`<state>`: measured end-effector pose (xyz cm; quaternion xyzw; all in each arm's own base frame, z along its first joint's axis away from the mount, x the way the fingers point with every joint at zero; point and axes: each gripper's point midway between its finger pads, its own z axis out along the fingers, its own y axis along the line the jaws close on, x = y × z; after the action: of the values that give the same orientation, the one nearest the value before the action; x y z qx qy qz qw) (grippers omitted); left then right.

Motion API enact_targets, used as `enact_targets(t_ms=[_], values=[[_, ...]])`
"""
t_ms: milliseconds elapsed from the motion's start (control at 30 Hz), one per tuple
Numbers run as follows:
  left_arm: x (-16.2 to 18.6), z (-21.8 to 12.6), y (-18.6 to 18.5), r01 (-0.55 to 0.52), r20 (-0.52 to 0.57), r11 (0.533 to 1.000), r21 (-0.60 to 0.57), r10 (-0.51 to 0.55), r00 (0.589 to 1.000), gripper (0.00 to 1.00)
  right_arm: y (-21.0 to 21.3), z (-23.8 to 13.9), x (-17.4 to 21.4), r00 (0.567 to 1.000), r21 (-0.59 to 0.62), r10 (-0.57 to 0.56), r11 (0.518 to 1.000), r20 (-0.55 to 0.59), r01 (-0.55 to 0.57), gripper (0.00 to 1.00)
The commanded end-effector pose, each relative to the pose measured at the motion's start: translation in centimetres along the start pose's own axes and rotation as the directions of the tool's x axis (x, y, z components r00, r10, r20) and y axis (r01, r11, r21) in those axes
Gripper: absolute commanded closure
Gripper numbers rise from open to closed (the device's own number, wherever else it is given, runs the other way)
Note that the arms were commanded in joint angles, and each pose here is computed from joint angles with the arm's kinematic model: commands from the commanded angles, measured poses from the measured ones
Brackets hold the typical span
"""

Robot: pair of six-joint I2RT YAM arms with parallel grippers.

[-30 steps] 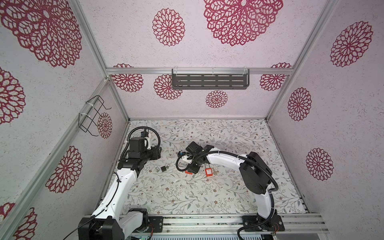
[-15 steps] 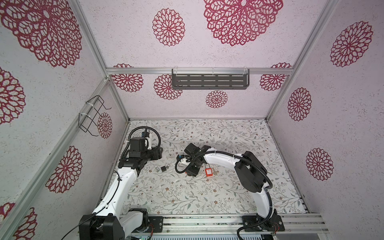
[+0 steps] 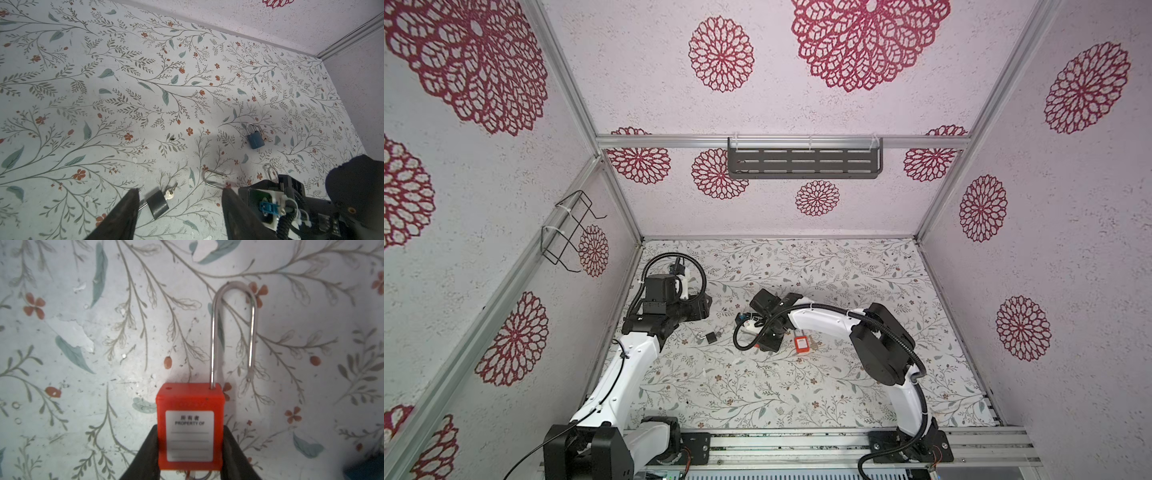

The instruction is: Lock with the key

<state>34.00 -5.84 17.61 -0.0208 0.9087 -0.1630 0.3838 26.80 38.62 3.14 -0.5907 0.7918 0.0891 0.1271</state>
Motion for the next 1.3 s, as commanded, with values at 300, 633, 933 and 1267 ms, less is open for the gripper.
enact_targets(t_ms=[300,633,933,1267], values=[[-0.8,-1.2,-6.7,-0.271,0.133,0.91,0.313,0.241,0.961,0.49,0.6,-12.1,0.2,0.959,-0.054,-0.185,0.978,0.216,0.2,0.8],[1.5,-3.7,-15.6,-0.824,0.504,0.435,0.364,0.652,0.566,0.51,-1.8,-17.5,2.6,0.944,-0.046,-0.187,0.977,0.271,0.207,0.83],[1.8,-3.2,-16.8,-0.915,0.587,0.267,0.303,0.704,0.4,0.5,-1.2,-20.7,2.8,0.923,-0.011,-0.227,0.97,0.311,0.242,0.83],[3.0,-3.7,-18.7,-0.894,0.622,0.169,0.416,0.664,0.415,0.51,-0.9,-22.1,2.9,0.9,0.045,-0.246,0.968,0.359,0.247,0.84]])
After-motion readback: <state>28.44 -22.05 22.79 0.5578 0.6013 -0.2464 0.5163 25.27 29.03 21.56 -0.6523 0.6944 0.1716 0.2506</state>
